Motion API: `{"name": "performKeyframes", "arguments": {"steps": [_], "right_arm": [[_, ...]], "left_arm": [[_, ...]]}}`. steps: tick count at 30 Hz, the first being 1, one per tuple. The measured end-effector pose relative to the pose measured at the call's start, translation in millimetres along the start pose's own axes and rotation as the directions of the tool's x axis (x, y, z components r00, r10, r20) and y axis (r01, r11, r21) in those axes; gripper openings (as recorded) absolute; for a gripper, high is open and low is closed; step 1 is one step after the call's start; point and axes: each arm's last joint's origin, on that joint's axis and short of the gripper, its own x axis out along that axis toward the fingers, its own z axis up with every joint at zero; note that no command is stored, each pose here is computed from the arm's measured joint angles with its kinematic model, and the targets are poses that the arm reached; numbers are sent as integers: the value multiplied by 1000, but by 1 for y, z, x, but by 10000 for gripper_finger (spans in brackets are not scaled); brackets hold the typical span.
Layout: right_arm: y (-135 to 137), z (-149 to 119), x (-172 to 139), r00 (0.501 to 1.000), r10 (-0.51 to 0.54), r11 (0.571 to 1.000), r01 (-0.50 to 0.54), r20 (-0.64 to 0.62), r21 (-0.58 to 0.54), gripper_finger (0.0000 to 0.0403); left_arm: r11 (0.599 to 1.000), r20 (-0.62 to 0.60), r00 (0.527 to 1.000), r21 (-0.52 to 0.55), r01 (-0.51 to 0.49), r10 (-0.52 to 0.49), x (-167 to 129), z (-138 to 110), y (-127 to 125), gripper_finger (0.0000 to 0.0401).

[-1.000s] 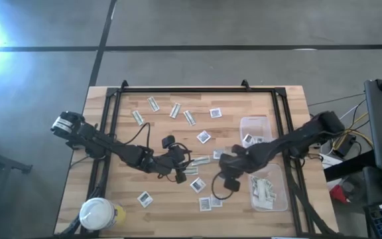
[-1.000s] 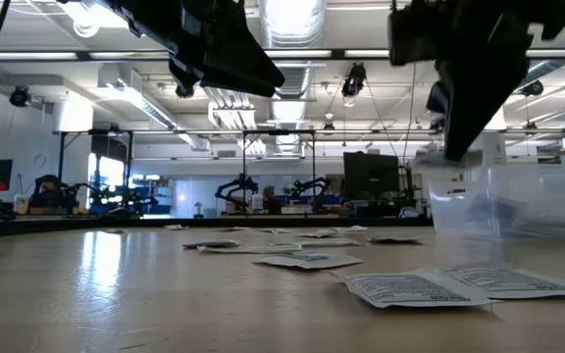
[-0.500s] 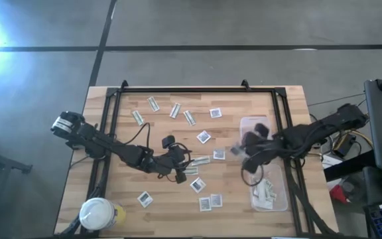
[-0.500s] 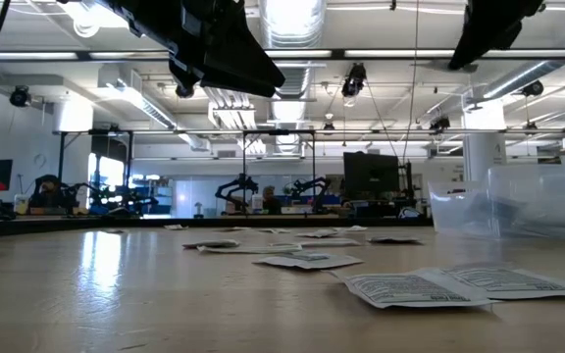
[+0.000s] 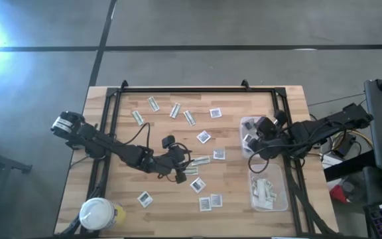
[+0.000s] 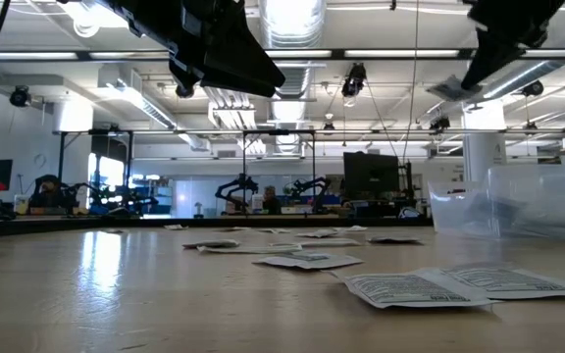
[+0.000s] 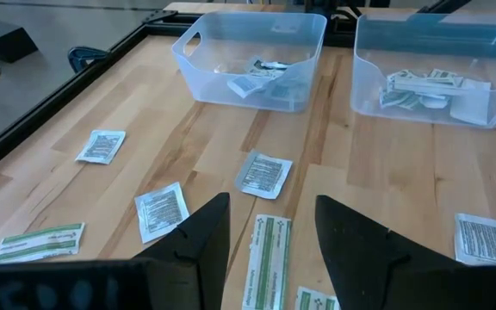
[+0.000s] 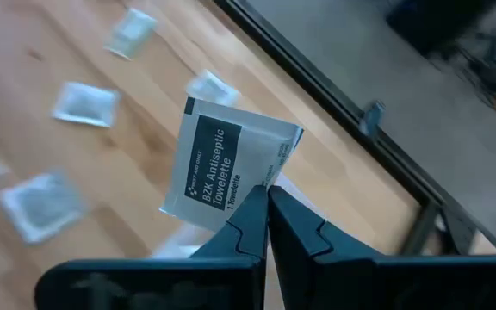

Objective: Pick & Place First Aid Supplies
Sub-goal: Put the towelette pack into the top bin, then put the bandage pack into the bottom bin

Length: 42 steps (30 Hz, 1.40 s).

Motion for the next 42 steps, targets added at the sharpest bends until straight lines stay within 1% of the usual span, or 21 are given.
{"name": "performKeyframes", "arguments": {"steps": [4, 9, 14, 17, 20, 27, 30, 35, 38, 40, 42], "right_arm": [[-2, -10, 17, 995, -64, 998, 64, -74, -1, 8], [-4, -21, 37, 969, -82, 997, 83, -234, -3, 8], [-7, -31, 50, 927, -65, 997, 75, -370, 13, 8], [-9, -38, 56, 892, -45, 997, 66, -450, 30, 8], [-11, -44, 63, 864, -33, 998, 55, -503, 29, 8], [-12, -52, 68, 853, -46, 998, 65, -520, 19, 9], [-12, -52, 68, 852, -44, 998, 60, -522, 13, 15], [-12, -48, 67, 856, -37, 999, 51, -516, 13, 47], [-12, -43, 65, 867, -36, 999, 47, -497, 9, 70], [-12, -38, 62, 871, -24, 999, 33, -492, 9, 83], [-12, -30, 57, 873, 5, 999, 13, -487, 34, 93]], "left_arm": [[1000, 1, 1000, 0, 0, 0, 0, 0, 0, 165], [1000, 2, 1000, -2, 1, -1, 0, 0, 0, 165], [1000, 2, 1000, -2, 1, -1, 0, 0, 0, 165], [1000, 1, 1000, -1, 0, 0, 0, 0, 0, 165], [1000, -1, 1000, 0, 0, 0, 0, -1, 0, 165], [1000, -14, 1000, -6, 16, -16, 0, -2, 0, 165], [1000, -25, 999, 0, 20, -20, 0, -3, 0, 165], [1000, -39, 999, 10, 17, -17, 0, -6, 1, 165], [1000, -48, 999, 14, 14, -13, 0, -7, 1, 165], [1000, -50, 999, 13, 14, -13, 0, -7, 1, 165], [1000, -50, 999, 13, 14, -13, 0, -7, 1, 165]]}}
